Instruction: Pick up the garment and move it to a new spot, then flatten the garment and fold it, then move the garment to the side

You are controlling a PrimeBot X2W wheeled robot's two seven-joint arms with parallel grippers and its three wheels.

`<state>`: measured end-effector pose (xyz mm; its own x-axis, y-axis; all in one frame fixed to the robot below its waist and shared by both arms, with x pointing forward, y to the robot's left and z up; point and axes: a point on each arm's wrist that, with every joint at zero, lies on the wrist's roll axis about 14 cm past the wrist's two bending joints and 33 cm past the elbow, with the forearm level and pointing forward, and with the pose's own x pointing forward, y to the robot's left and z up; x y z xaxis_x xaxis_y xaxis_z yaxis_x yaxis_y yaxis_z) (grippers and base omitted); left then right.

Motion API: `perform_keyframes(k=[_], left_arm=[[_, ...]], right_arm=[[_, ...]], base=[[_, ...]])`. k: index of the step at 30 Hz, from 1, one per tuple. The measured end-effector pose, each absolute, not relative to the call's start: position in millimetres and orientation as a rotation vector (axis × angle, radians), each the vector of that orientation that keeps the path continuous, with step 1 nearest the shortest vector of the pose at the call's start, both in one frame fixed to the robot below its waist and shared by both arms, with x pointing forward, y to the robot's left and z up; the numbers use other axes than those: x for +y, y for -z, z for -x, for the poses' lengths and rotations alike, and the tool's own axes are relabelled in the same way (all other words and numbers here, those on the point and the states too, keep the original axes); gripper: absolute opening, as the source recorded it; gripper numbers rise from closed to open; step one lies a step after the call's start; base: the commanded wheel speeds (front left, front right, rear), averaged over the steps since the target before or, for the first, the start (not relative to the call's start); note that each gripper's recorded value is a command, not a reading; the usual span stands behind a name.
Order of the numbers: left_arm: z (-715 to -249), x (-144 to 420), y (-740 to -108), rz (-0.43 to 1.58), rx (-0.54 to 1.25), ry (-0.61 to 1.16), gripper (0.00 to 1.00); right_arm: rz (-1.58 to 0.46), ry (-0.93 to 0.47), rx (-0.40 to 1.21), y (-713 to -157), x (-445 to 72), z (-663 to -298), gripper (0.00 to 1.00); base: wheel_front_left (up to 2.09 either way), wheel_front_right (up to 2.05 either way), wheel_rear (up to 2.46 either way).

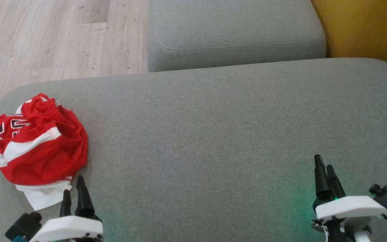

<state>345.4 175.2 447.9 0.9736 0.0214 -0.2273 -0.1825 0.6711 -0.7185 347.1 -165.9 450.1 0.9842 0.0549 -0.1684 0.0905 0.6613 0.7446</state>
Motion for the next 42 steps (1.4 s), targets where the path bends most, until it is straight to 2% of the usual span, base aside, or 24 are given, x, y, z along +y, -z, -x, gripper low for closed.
perform_keyframes(k=[42], left_arm=[[-339,169,-475,0.253,0.073,-0.06,1.0]], right_arm=[[-0.326,-0.164,0.077,-475,-131,-345,1.0]], base=[[0.0,0.0,0.0]])
